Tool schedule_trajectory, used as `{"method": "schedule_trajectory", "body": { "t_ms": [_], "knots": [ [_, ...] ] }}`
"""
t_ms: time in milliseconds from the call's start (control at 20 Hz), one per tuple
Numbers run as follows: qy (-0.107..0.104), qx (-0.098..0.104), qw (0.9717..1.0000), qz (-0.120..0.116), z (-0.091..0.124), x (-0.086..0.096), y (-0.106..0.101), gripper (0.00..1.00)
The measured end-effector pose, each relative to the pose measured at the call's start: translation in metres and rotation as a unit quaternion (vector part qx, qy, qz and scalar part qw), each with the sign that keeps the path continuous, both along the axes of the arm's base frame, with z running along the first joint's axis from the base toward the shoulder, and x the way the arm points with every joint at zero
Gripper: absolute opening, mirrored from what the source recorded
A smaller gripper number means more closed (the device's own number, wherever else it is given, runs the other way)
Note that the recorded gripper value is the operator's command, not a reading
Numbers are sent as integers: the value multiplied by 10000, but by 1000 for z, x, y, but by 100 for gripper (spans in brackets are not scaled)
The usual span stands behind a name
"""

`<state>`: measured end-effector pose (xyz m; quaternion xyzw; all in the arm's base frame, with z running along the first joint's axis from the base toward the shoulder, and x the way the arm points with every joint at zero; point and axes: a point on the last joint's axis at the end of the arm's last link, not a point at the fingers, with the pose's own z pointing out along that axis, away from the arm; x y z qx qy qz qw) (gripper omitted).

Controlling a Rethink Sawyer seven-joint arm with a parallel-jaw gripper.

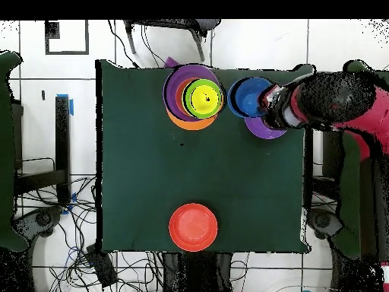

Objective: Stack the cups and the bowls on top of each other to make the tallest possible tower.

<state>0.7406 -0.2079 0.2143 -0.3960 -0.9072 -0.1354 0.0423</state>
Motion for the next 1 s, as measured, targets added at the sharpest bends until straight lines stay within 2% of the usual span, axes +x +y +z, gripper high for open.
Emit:
{"method": "schedule_trajectory", "body": {
  "t_ms": [450, 1000],
  "knots": [
    [-278, 146, 9994, -158, 25, 20, -5, 0],
    [-368, 253, 9988, -203, 33, 27, -3, 0]
  ]
}}
